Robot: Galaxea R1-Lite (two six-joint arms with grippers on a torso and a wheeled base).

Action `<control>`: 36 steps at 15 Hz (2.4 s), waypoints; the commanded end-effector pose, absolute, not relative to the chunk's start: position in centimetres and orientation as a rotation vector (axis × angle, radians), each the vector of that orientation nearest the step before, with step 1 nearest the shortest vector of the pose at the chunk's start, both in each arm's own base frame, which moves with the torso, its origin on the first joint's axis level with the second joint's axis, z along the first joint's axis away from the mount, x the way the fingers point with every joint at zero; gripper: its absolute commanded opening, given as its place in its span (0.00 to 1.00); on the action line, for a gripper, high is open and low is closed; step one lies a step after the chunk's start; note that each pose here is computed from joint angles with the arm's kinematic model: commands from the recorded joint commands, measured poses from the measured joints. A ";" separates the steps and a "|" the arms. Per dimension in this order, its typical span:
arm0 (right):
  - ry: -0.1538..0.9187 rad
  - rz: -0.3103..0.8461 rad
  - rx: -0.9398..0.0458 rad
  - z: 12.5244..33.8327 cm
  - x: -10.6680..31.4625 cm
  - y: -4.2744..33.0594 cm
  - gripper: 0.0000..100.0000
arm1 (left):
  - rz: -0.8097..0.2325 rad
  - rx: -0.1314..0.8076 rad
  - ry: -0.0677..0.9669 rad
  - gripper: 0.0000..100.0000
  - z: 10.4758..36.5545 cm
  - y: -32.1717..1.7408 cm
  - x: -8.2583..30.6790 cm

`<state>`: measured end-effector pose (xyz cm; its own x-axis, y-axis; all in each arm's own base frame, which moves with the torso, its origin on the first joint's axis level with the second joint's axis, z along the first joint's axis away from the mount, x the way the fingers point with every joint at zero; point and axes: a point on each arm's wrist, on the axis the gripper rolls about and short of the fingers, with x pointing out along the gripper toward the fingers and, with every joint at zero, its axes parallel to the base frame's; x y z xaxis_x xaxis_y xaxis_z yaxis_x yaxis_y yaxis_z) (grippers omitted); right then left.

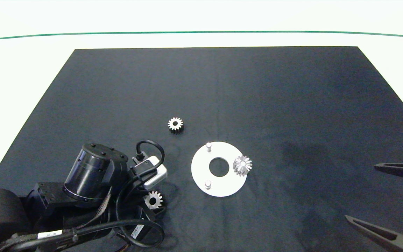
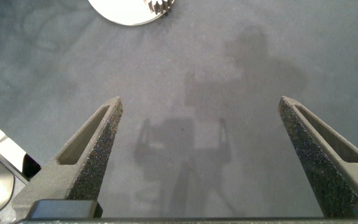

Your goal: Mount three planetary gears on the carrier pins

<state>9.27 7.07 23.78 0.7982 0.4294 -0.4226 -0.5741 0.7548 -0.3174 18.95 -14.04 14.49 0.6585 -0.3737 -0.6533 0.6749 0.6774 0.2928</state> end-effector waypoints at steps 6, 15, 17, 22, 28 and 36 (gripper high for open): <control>0.332 0.558 -0.454 23.9 9.2 7.0 1.00 | -0.678 0.509 0.511 0.19 16.3 -15.5 17.6; 0.249 0.561 -0.471 24.8 7.9 6.0 1.00 | -0.762 0.533 0.493 0.19 19.4 -19.4 18.2; 0.238 0.560 -0.468 24.9 7.6 5.8 1.00 | -0.774 0.533 0.490 0.19 19.3 -20.7 18.6; 0.195 0.556 -0.469 25.3 6.8 5.1 1.00 | -0.725 0.567 0.488 0.19 18.9 -23.2 19.7; 0.198 0.557 -0.471 25.2 6.8 5.1 1.00 | -0.718 0.596 0.524 0.19 20.1 -23.4 19.7; 0.199 0.556 -0.473 25.1 6.8 5.1 1.00 | -0.743 0.624 0.531 0.19 19.3 -25.0 19.4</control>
<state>6.82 5.09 25.15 0.8338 0.4608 -0.3041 -0.5494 0.7474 -0.3737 19.23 -24.60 19.75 0.6274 -0.4593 -0.6289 0.7479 0.5803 0.3224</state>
